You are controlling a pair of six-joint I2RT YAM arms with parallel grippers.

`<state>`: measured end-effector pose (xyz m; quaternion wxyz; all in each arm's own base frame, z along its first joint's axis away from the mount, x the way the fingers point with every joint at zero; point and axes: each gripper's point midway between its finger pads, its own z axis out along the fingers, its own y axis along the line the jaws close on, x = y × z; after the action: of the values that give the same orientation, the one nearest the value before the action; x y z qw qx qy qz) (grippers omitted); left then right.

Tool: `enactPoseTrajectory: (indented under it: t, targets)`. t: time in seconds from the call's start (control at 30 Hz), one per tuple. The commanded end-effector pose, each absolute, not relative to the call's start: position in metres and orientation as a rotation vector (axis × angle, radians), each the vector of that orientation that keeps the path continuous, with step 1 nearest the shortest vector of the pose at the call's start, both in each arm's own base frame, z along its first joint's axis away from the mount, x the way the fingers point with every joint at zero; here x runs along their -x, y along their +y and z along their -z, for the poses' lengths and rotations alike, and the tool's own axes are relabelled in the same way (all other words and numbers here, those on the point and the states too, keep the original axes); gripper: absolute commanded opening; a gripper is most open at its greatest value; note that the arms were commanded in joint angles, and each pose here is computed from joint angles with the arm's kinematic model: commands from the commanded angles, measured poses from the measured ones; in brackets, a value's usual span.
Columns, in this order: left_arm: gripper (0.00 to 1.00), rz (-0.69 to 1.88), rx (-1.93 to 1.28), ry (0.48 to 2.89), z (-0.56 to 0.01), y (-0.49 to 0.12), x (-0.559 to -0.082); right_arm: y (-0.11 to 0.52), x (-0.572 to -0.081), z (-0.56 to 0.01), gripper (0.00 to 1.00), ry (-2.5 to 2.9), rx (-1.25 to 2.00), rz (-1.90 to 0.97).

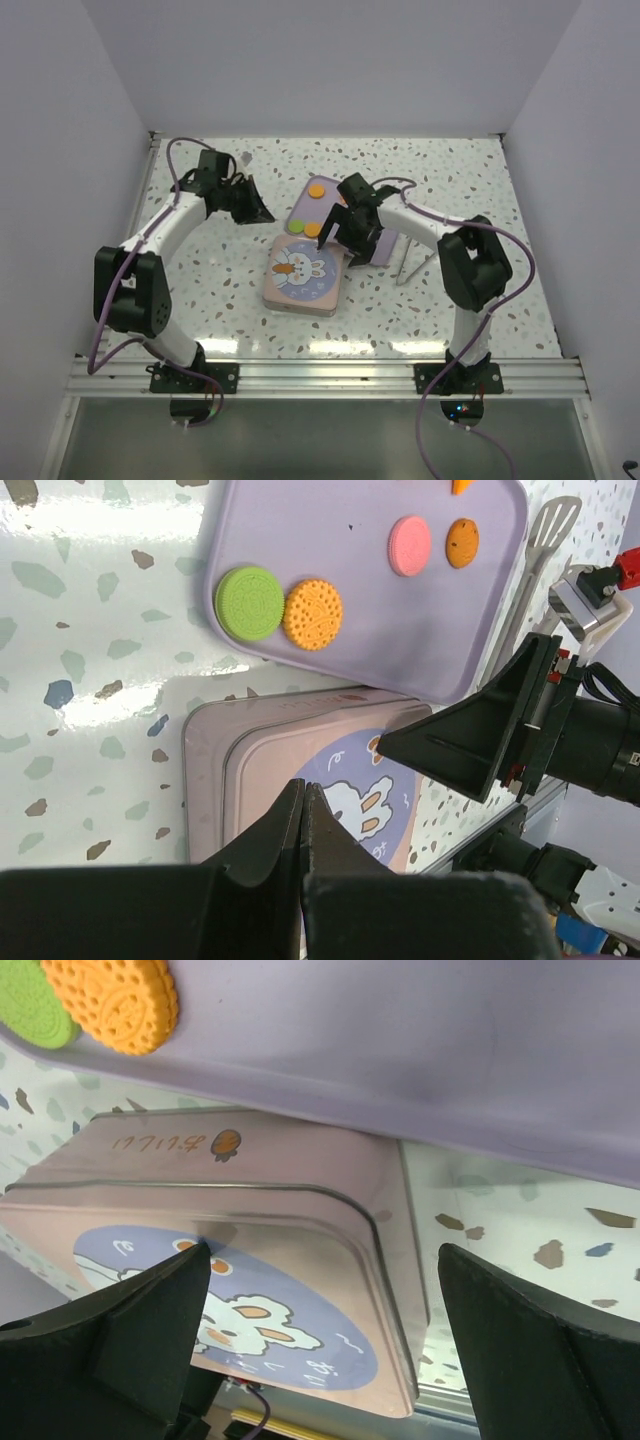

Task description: Pack the cookies

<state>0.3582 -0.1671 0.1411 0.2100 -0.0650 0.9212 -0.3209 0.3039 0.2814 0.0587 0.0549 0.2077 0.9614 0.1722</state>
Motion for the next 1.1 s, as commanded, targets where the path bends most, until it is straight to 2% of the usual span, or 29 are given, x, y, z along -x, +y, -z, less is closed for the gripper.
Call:
enactPoseTrajectory:
  t: [0.0, 0.2, 0.33, 0.53, 0.57, 0.6, 0.7, 0.73, 0.77, 0.83, 1.07]
  targets:
    - [0.0, 0.899, 0.182, 2.478, -0.173, -0.161, -0.366, 0.254, -0.319, -0.08, 0.99, 2.84, -0.635, -0.416]
    - [0.0, 0.895, 0.2, 2.432, -0.19, -0.151, -0.368, 0.26, -0.327, -0.129, 0.99, 2.763, -0.532, -0.548]
    - [0.0, 0.858, 0.187, 2.423, -0.197, -0.141, -0.361, 0.256, -0.329, -0.185, 0.99, 2.636, -0.326, -0.62]
    - [0.02, 0.825, 0.17, 2.396, -0.196, -0.133, -0.337, 0.22, -0.296, -0.271, 0.99, 2.371, -0.185, -0.676]
    - [0.05, 0.82, 0.173, 2.392, -0.196, -0.132, -0.334, 0.214, -0.288, -0.271, 0.99, 2.354, -0.18, -0.676]
    - [0.19, 0.81, 0.184, 2.392, -0.193, -0.13, -0.327, 0.204, -0.275, -0.293, 0.99, 2.281, -0.17, -0.705]
    - [0.54, 0.787, 0.203, 2.393, -0.188, -0.126, -0.314, 0.179, -0.249, -0.306, 0.99, 2.204, -0.221, -0.707]
    - [0.75, 0.78, 0.207, 2.395, -0.186, -0.124, -0.311, 0.172, -0.244, -0.302, 0.99, 2.199, -0.243, -0.69]
    - [0.87, 0.776, 0.213, 2.401, -0.182, -0.123, -0.306, 0.165, -0.239, -0.304, 0.99, 2.177, -0.263, -0.682]
    - [0.99, 0.77, 0.215, 2.413, -0.178, -0.122, -0.3, 0.152, -0.225, -0.315, 0.99, 2.114, -0.294, -0.703]
    - [1.0, 0.705, 0.208, 2.425, -0.171, -0.113, -0.285, 0.133, -0.193, -0.321, 0.99, 2.071, -0.37, -0.762]
